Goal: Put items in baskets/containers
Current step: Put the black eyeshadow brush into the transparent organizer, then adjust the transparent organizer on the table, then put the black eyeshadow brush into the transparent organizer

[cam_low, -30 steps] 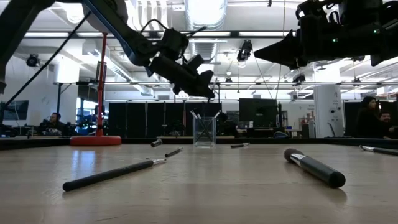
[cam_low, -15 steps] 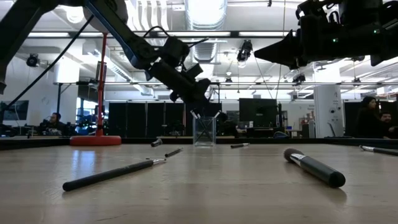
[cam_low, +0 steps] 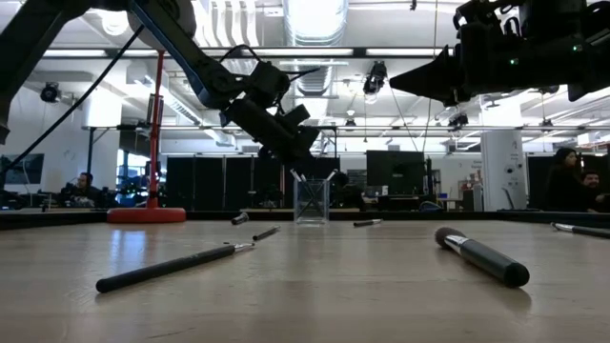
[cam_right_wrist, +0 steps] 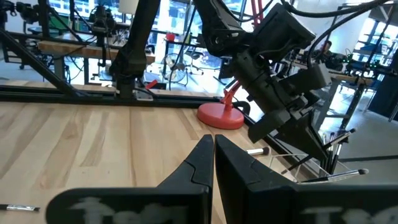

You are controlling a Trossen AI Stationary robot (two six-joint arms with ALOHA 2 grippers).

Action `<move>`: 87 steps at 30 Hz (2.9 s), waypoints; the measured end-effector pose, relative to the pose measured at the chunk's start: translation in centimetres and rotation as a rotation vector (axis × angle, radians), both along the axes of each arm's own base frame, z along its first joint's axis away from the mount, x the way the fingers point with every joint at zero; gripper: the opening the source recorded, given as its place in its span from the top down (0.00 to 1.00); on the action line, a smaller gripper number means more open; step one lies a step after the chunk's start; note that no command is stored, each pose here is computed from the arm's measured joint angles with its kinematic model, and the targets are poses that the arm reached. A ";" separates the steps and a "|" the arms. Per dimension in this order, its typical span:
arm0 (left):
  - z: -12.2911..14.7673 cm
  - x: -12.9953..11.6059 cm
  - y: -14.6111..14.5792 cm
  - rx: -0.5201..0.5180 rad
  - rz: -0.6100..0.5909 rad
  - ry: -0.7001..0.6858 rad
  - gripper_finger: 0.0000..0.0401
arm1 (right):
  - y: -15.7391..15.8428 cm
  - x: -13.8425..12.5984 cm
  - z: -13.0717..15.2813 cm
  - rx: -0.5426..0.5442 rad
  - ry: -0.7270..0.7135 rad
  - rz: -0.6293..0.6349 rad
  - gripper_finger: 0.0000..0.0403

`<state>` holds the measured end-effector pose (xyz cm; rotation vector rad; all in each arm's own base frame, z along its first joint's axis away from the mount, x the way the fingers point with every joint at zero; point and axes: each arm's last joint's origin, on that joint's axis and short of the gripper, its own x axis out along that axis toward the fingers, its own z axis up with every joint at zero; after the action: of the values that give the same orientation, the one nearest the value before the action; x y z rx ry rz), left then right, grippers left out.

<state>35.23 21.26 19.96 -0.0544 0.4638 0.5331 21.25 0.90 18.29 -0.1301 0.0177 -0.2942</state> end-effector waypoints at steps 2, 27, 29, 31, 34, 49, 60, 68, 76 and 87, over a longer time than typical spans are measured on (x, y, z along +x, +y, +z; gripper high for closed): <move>-0.2 -0.1 0.0 -0.008 -0.002 -0.002 0.96 | 0.0 0.0 0.0 0.001 0.000 0.000 0.98; 3.9 -2.7 -4.3 -0.086 -0.116 0.179 0.94 | 0.0 0.0 -0.2 -0.004 0.016 0.000 0.98; 4.0 -3.1 -5.8 -0.108 -0.144 0.247 0.98 | 0.0 0.0 -0.2 -0.004 0.017 -0.001 0.98; 3.5 -3.5 -7.0 -0.114 -0.149 0.310 0.99 | 0.0 0.0 -0.2 -0.002 0.014 -0.001 0.98; 1.9 -3.7 -8.0 -0.113 -0.142 0.361 1.00 | 0.0 0.0 -0.1 0.000 0.008 -0.001 0.98; -1.5 -2.7 -6.9 -0.097 -0.083 0.271 1.00 | 0.0 0.0 0.0 0.000 0.002 0.002 0.98; -1.2 -2.6 -6.8 -0.102 -0.070 0.234 1.00 | 0.0 0.0 -0.1 0.000 0.004 0.005 0.98; -1.1 -2.8 -7.1 -0.112 -0.075 0.256 1.00 | 0.0 0.0 -0.3 0.000 0.031 0.004 0.98; -1.4 -4.5 -10.0 -0.122 -0.139 0.303 1.00 | 0.0 0.0 -0.6 0.015 0.060 -0.005 0.98; -5.4 -11.1 -14.1 -0.133 -0.186 -0.110 1.00 | -1.4 -0.3 -1.7 0.174 0.095 -0.226 0.98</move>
<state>24.10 7.13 14.57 -0.1654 0.3915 0.3149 20.93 -0.51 16.62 0.0318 0.1530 -0.5105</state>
